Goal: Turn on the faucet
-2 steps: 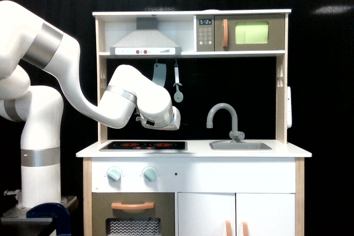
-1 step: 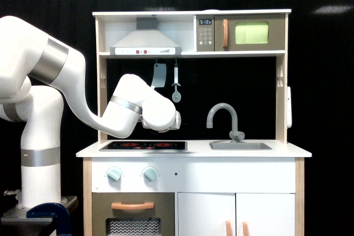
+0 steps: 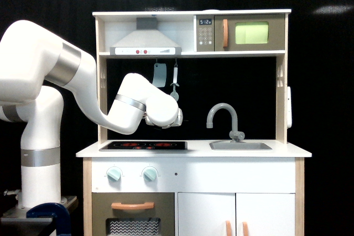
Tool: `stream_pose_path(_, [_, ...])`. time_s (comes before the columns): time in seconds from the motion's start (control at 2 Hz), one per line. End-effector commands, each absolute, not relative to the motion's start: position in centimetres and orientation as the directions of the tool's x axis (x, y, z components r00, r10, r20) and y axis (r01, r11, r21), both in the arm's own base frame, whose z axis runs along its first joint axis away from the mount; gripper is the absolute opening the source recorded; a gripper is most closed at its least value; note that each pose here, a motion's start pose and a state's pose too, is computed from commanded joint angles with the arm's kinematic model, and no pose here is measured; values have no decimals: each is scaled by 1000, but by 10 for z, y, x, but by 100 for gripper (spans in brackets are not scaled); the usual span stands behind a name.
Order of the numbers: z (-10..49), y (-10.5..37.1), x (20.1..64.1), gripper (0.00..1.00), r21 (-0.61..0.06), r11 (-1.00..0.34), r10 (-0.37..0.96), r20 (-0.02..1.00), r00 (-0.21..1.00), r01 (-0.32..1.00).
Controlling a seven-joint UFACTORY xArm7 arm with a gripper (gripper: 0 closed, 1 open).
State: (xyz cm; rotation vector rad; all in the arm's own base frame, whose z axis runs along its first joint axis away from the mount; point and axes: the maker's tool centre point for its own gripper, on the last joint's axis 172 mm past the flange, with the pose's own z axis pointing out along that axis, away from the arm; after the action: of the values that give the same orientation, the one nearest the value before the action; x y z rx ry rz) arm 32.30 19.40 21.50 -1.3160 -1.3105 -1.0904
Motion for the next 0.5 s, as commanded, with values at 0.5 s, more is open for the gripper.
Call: stream_pose_path(0.5, [217, 261, 351, 100, -33, 24, 154, 988, 29, 999])
